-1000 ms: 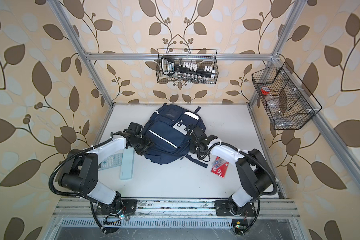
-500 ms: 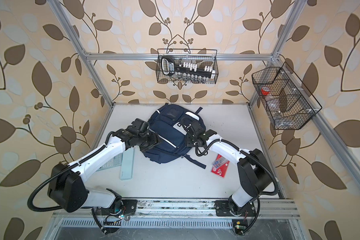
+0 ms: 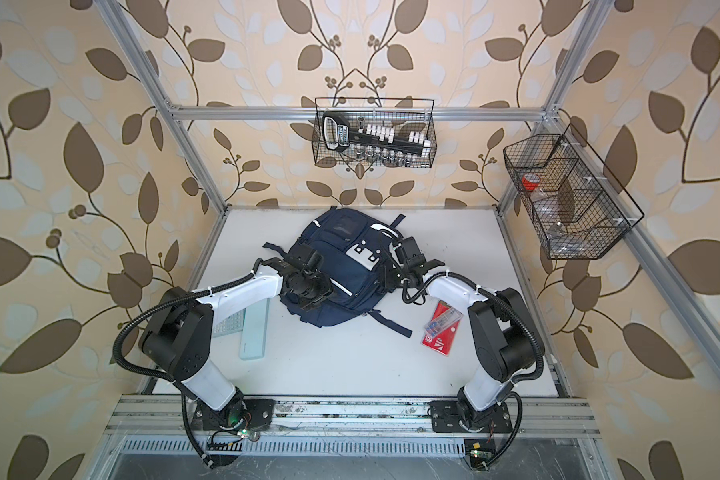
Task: Pack the student bag
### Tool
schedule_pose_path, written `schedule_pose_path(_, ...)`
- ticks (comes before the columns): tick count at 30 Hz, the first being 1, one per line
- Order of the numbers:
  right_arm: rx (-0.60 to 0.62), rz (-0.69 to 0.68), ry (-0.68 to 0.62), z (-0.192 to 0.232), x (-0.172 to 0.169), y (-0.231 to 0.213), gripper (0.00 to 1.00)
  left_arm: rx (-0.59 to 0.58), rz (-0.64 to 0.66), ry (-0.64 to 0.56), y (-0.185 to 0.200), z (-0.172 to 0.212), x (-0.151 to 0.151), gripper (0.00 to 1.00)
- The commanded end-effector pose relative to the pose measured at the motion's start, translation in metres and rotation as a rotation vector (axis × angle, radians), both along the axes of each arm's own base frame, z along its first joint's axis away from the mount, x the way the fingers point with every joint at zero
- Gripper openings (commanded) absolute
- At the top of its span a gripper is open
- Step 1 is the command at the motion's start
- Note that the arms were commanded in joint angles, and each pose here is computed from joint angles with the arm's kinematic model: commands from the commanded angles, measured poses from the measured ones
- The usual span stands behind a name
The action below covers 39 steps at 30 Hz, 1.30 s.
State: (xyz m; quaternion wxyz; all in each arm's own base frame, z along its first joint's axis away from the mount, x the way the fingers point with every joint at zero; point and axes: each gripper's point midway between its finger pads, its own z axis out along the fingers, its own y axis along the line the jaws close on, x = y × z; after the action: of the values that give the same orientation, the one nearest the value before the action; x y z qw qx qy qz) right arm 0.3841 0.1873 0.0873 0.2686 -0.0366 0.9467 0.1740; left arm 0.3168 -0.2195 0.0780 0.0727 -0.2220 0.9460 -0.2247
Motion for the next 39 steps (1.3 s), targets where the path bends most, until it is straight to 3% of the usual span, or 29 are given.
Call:
schedule_pose_path(1,0.073,0.094,0.002,0.002,-0.001,0.022,0.58,-0.068,0.005,-0.081,-0.016,0.032,0.02,0.62)
schedule_pose_path(4,0.076,0.1,0.018,-0.002,-0.005,0.023,0.56,-0.083,-0.012,-0.109,-0.013,0.055,0.011,0.64)
schedule_pose_path(8,0.077,0.095,0.024,-0.003,-0.01,0.021,0.51,-0.019,0.003,-0.18,0.006,0.071,0.006,0.65)
schedule_pose_path(15,0.075,0.064,0.032,-0.001,-0.009,0.018,0.5,-0.05,-0.005,-0.053,-0.01,0.035,0.005,0.59)
schedule_pose_path(24,0.126,0.124,0.073,0.002,-0.006,0.031,0.56,-0.039,0.028,-0.042,-0.001,0.027,-0.005,0.68)
schedule_pose_path(33,0.145,0.12,0.093,0.001,-0.019,0.029,0.53,-0.07,0.045,-0.049,-0.018,0.016,0.02,0.54)
schedule_pose_path(39,0.139,0.106,0.092,0.001,-0.029,0.023,0.52,-0.082,0.048,-0.08,-0.022,0.023,0.029,0.53)
